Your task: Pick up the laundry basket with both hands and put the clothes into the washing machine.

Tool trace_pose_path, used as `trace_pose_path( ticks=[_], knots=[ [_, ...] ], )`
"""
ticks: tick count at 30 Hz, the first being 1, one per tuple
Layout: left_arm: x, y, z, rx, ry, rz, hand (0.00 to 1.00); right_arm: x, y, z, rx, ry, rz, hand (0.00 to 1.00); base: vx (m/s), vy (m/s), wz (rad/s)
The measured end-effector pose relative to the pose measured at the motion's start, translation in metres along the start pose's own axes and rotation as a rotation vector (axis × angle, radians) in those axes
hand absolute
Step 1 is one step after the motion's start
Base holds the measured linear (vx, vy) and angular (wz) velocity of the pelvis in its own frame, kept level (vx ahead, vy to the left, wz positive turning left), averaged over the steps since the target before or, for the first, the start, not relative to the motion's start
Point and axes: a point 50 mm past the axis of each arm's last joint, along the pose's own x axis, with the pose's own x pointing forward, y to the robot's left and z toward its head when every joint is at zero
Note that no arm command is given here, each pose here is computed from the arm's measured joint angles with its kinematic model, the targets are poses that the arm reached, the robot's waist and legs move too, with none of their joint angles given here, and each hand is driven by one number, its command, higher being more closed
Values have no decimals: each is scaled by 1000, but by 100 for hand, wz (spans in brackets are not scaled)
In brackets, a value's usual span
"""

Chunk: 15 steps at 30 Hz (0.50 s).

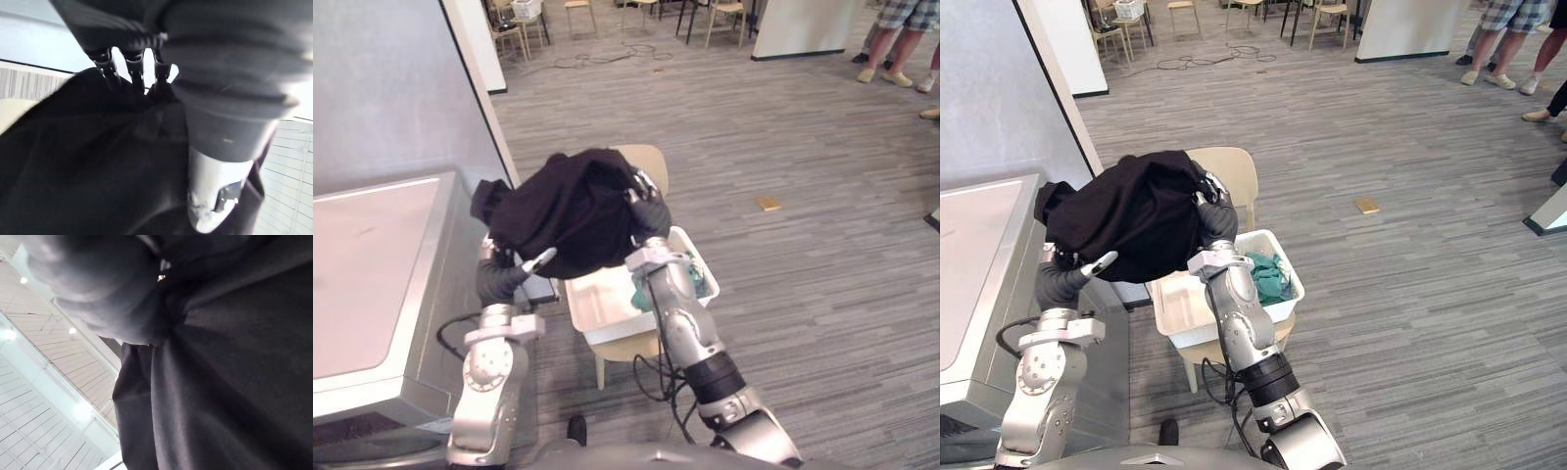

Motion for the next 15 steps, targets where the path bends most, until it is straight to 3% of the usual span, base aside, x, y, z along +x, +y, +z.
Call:
trace_pose_path(
  ticks=[8,15],
  knots=[
    [2,2,-11,43,36,5,0,-1,-9,3,-3,-9,-36,100,0,0,0],
    [9,-20,-70,107,284,-96,0,-4,-19,-15,-21,76,-80,100,-4,0,-6]
  ],
)
